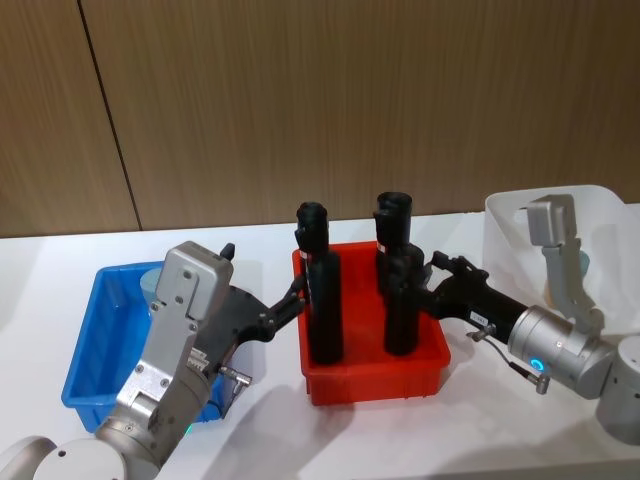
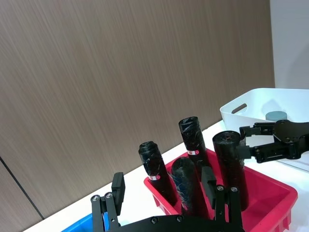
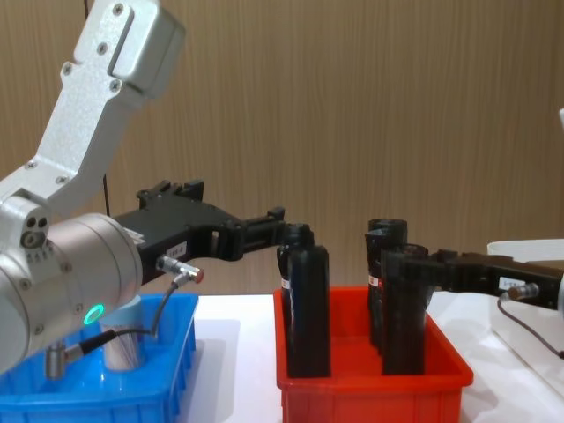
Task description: Pick the cotton swabs from the blue box and place them into the white box.
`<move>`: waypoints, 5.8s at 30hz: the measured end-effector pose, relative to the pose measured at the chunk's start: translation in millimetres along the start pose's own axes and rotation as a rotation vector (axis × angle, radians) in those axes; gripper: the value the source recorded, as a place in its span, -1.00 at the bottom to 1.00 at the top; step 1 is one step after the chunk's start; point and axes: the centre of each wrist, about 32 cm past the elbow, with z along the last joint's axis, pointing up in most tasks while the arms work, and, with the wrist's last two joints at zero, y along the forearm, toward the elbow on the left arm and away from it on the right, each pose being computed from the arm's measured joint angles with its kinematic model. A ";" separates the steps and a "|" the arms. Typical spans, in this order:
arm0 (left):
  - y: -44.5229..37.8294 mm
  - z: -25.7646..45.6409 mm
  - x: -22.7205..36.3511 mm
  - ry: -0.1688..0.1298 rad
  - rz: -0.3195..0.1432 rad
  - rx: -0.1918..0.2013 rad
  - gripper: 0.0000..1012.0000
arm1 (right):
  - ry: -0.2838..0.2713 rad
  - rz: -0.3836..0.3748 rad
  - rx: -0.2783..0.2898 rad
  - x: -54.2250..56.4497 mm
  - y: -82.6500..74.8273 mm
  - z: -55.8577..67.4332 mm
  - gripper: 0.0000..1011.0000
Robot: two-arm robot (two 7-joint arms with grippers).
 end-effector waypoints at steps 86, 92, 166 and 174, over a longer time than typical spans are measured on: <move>0.0 0.0 0.0 0.000 0.000 0.000 0.98 | -0.011 0.087 -0.043 34.7 55.3 5.4 0.10; 0.0 0.0 0.0 0.000 0.000 0.000 0.98 | -0.018 0.085 -0.031 33.9 56.9 9.8 0.06; 0.0 0.0 0.0 0.000 0.000 0.000 0.98 | -0.182 -0.465 0.064 43.6 -85.6 96.2 0.06; 0.0 0.0 0.0 0.000 0.000 0.000 0.98 | -0.150 -0.471 0.050 53.5 -87.3 84.2 0.12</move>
